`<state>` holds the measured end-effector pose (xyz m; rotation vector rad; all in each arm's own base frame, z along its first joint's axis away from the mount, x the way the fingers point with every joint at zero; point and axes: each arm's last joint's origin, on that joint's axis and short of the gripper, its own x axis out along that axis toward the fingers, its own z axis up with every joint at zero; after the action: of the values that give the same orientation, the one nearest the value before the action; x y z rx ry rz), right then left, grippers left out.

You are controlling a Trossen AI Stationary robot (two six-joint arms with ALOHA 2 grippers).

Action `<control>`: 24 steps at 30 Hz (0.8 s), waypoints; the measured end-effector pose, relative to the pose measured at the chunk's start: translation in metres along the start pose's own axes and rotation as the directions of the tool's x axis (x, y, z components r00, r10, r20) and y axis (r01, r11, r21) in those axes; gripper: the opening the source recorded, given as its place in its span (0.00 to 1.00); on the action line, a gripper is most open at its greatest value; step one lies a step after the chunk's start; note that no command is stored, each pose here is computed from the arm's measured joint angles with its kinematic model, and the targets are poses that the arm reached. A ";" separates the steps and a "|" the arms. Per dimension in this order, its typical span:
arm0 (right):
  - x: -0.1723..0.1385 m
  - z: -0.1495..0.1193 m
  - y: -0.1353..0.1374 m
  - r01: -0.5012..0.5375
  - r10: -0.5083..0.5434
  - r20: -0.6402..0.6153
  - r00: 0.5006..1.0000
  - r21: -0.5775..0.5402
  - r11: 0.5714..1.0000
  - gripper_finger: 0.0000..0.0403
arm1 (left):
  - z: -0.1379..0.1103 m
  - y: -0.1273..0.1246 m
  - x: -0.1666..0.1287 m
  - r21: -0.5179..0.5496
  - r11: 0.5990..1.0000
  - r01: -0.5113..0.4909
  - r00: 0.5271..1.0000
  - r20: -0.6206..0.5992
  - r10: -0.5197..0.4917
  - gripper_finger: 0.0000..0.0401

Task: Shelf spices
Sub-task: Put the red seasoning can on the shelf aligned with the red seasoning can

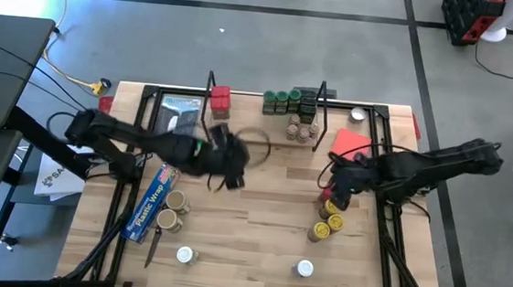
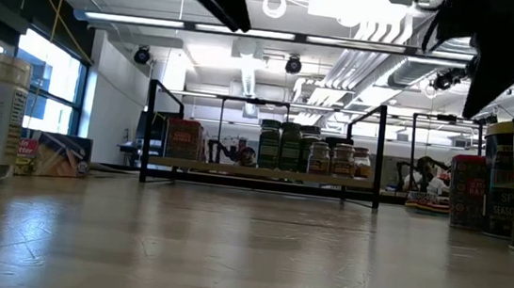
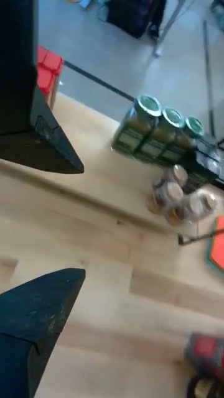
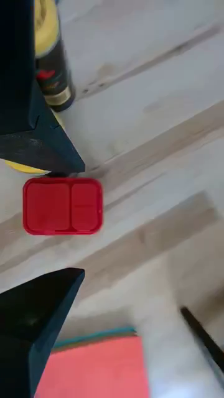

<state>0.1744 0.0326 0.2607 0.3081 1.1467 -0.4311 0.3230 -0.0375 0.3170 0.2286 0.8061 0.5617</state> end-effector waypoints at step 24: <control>0.073 0.019 0.016 0.024 -0.054 -0.315 0.948 -0.097 0.995 0.64 | -0.019 -0.037 -0.018 -0.033 0.998 -0.060 0.996 0.060 0.062 0.64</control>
<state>0.2228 0.0256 0.2013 0.2804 1.4861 -0.3696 0.3136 -0.0788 0.3003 0.2408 0.7326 0.6215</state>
